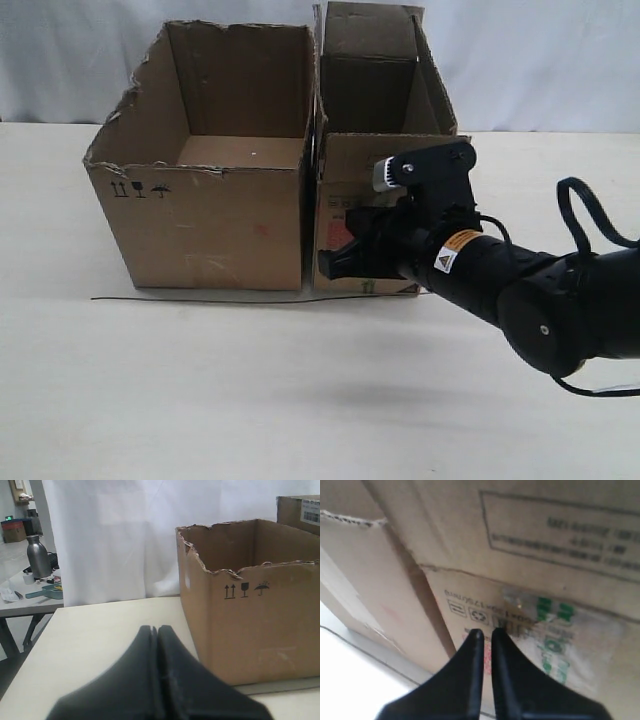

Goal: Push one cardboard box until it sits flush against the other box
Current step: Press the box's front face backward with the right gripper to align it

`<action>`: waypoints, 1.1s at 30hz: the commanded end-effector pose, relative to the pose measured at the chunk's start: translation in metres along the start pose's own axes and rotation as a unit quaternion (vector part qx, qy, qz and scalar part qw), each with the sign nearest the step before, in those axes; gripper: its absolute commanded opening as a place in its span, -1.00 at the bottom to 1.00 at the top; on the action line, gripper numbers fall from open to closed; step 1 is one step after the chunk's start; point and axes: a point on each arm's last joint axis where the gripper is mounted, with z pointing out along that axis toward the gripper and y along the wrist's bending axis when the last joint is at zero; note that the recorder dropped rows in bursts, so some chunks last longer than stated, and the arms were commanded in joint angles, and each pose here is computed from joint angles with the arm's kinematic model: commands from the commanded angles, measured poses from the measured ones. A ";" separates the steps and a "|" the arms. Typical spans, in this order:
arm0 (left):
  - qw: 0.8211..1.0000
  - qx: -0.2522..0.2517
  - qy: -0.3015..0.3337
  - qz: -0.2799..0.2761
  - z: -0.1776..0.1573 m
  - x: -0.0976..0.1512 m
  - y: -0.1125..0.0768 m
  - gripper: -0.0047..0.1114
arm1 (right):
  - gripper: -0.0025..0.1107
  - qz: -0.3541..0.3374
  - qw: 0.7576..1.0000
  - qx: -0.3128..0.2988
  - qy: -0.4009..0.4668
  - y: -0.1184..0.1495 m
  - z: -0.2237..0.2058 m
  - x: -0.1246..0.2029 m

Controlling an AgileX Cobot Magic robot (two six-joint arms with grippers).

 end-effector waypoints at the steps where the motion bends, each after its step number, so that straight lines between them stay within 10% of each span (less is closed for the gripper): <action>1: 1.000 0.000 -0.002 0.000 0.000 0.000 0.000 -0.92 | -0.87 -0.004 1.000 0.003 -0.028 -0.002 0.001 -0.007; 33: 1.000 0.000 -0.002 0.000 0.000 0.000 0.000 -0.92 | -0.87 -0.027 1.000 0.001 -0.014 -0.001 -0.004 -0.008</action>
